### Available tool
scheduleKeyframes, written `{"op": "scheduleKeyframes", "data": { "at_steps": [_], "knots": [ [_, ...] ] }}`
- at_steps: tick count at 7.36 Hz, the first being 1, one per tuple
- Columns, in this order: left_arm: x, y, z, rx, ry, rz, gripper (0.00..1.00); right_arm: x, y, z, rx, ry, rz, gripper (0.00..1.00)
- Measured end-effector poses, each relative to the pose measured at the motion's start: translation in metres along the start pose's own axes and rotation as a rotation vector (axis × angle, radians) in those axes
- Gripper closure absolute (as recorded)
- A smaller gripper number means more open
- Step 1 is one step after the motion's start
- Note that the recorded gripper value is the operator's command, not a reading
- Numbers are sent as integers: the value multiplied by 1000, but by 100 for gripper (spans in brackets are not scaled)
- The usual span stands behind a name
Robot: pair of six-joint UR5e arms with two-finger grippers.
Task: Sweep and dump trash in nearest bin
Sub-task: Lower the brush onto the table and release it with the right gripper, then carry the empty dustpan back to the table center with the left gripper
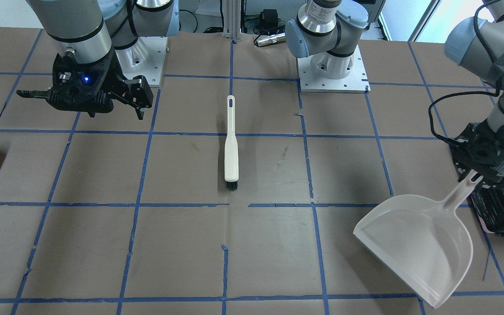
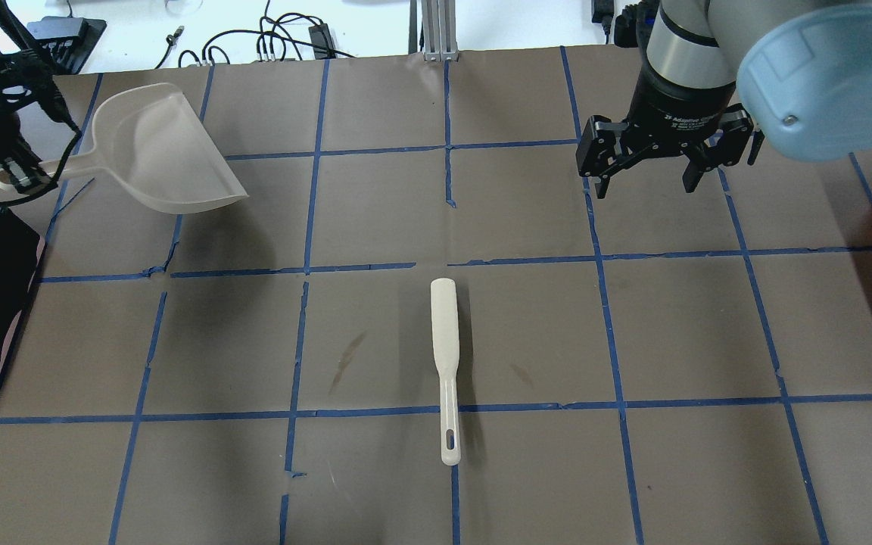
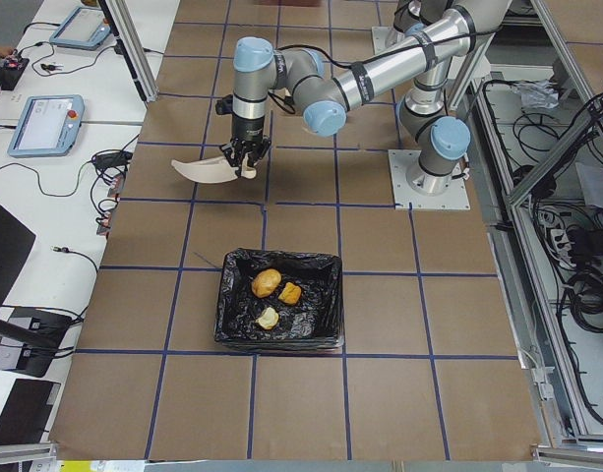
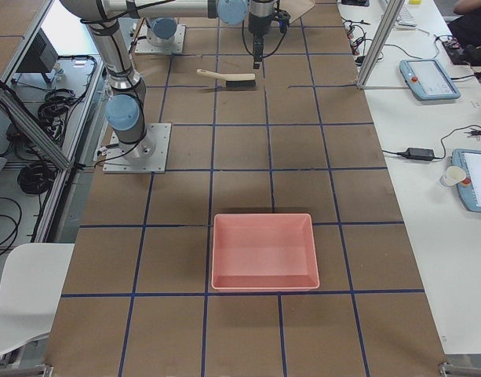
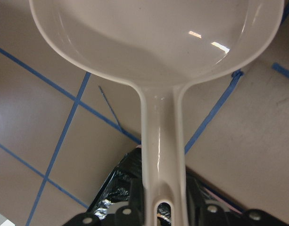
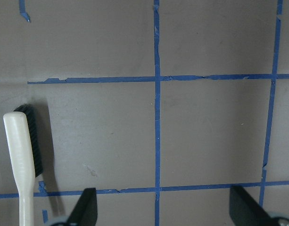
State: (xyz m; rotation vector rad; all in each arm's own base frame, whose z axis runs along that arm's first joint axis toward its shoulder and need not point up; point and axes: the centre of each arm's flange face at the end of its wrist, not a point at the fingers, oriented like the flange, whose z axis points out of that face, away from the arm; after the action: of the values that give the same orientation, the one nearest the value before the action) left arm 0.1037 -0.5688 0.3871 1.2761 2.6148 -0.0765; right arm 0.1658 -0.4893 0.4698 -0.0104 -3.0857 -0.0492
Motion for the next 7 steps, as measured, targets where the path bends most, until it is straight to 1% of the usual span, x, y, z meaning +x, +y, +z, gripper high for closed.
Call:
{"op": "scheduleKeyframes", "data": {
  "at_steps": [1,2,4,5,7],
  "knots": [
    [15,-20,10,43,48,-85,100,0,1,4,-5,0,3,0],
    [31,-43,15,65,78,-165,100,-1,2,12,-17,1,2,0],
    [64,-98,20,79,103,-316,100,-1,4,24,-39,3,-4,0],
    [79,-119,24,78,115,-380,100,-1,4,27,-43,3,-4,0],
    [115,-165,32,72,137,-480,100,1,3,24,-29,2,-5,0]
  ]
}}
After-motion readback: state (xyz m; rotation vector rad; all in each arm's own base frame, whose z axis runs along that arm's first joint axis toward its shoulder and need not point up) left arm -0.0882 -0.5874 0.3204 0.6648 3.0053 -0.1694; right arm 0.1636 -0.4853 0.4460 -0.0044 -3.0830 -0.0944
